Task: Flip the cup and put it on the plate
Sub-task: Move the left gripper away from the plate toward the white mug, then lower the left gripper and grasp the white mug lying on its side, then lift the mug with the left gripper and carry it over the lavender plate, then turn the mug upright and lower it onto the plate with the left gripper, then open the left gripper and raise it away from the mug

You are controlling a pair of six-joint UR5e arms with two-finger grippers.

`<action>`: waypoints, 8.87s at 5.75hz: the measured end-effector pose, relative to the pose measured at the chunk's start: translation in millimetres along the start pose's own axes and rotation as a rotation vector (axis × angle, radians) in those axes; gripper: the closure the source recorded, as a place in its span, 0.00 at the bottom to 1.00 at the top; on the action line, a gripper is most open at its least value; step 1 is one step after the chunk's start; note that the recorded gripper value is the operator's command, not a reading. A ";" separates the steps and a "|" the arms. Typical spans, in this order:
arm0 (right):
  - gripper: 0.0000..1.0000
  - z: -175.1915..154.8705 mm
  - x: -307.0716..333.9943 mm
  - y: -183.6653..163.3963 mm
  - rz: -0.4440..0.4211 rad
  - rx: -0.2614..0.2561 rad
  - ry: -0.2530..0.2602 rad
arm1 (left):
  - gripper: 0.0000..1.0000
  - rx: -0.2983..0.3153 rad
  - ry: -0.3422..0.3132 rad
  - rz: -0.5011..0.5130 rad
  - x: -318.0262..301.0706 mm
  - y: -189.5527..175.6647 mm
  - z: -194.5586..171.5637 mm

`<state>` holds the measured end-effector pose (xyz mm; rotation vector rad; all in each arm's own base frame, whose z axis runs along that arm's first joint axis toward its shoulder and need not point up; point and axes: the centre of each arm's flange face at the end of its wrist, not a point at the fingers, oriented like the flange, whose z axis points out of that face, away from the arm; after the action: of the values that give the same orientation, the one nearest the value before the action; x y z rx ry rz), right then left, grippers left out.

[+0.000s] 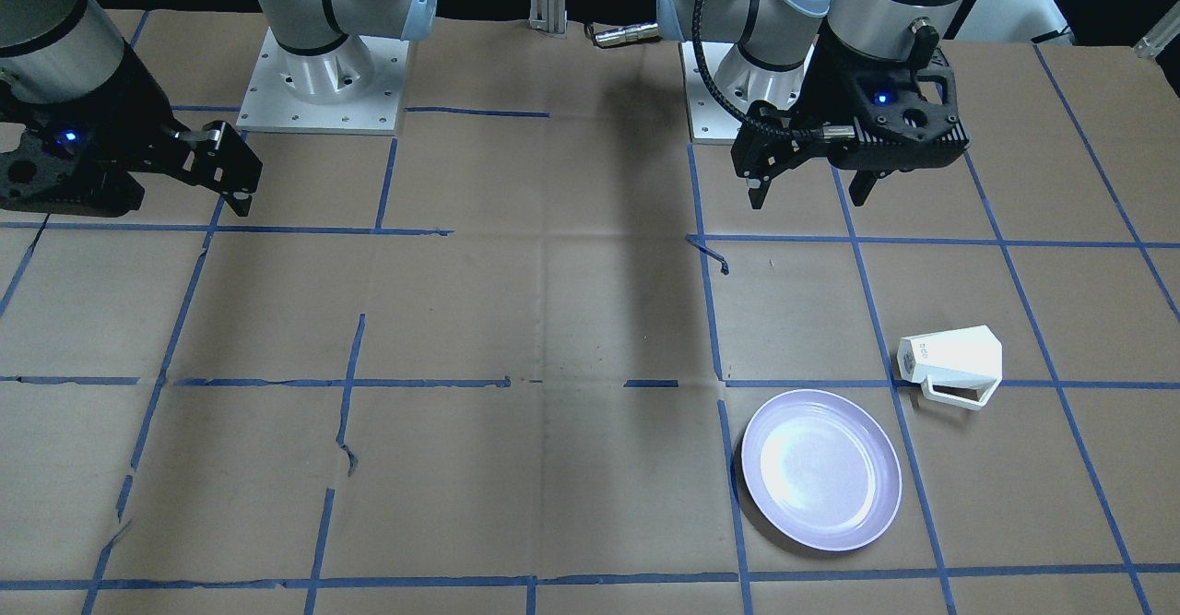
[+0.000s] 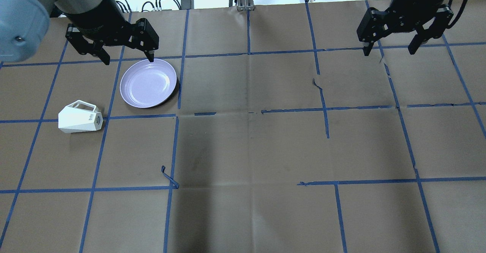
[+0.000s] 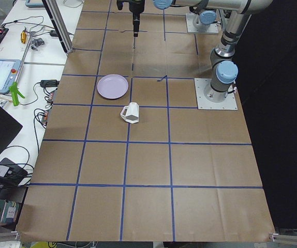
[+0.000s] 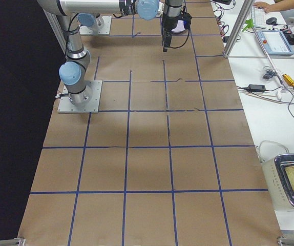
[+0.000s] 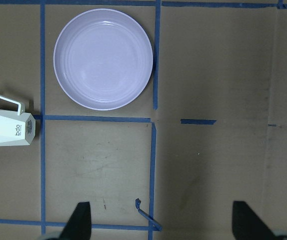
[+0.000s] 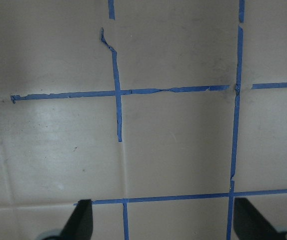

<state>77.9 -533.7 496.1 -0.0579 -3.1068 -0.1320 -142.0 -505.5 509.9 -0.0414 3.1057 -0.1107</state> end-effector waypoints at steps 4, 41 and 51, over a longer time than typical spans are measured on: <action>0.00 0.0 0.3 0.0 0.001 0.000 0.000 | 0.01 0.002 -0.013 -0.015 -55.4 -7.1 1.8; 0.00 0.0 0.0 0.0 0.000 0.000 0.000 | 0.02 -0.105 0.026 0.585 -63.1 -121.3 258.0; 0.00 0.0 0.0 0.0 0.000 0.000 0.000 | 0.02 -0.080 0.053 0.063 15.6 -0.3 2.0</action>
<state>77.8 -533.7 496.1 -0.0580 -3.1068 -0.1320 -157.6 -506.4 507.4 0.0583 3.1590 0.0145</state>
